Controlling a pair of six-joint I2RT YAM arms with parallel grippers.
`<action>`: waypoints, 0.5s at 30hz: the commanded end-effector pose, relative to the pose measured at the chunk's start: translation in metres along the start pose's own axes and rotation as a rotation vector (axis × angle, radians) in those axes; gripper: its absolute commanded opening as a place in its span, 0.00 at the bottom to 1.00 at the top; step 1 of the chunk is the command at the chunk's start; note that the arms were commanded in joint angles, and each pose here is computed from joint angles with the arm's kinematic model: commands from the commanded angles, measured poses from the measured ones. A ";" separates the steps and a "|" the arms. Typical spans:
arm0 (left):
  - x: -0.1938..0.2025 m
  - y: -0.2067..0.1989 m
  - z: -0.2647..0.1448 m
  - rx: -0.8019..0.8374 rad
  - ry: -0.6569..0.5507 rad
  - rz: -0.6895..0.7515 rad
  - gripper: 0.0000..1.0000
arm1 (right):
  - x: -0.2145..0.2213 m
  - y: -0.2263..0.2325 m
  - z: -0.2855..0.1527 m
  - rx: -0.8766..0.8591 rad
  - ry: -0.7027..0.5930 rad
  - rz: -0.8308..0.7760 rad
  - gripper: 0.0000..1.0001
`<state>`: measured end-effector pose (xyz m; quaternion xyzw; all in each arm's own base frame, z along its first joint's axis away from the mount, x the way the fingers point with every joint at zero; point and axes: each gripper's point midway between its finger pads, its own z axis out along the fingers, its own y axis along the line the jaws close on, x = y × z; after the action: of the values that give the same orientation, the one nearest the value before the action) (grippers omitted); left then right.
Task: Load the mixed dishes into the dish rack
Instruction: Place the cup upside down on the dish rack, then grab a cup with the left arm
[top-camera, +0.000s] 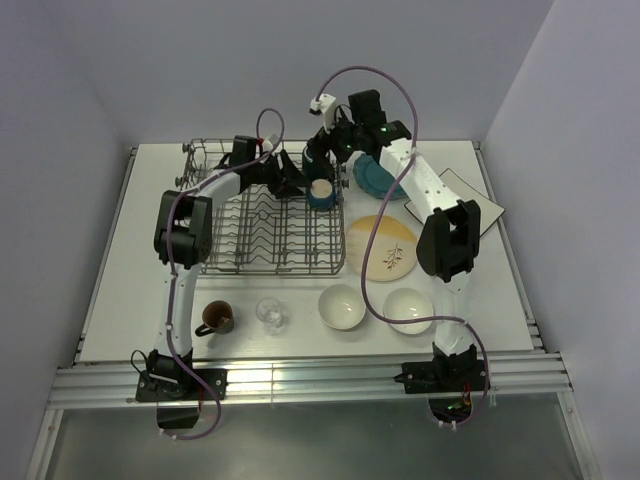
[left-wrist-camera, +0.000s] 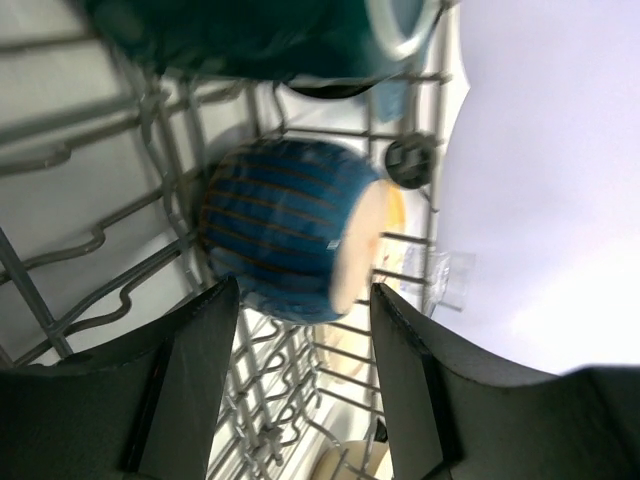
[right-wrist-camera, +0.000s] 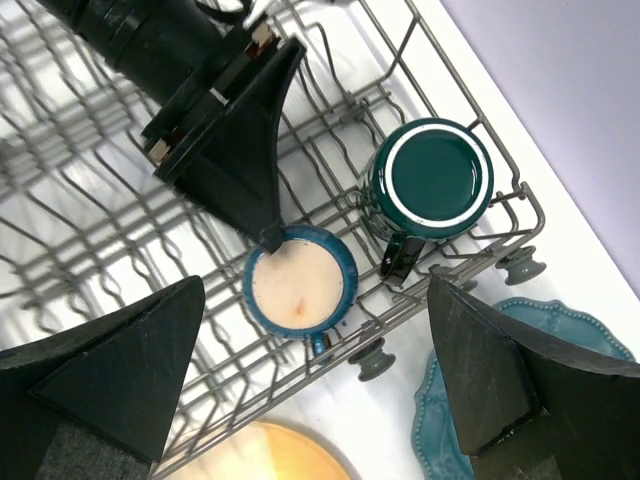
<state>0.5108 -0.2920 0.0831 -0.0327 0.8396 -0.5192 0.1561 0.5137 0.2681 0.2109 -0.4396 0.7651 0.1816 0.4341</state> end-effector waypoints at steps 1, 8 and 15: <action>-0.032 -0.063 -0.032 0.098 -0.108 0.129 0.62 | -0.038 0.003 -0.035 -0.016 -0.110 0.035 1.00; -0.039 -0.075 -0.045 0.114 -0.133 0.166 0.62 | -0.033 0.002 -0.047 -0.056 -0.120 0.086 1.00; -0.051 -0.081 -0.083 -0.076 -0.232 0.337 0.62 | -0.029 0.046 -0.065 -0.308 -0.150 0.031 0.99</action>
<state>0.5270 -0.2657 0.1512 0.0009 0.8299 -0.4953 0.2569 0.4906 0.2588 0.2222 -0.4290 0.7551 0.2817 0.4080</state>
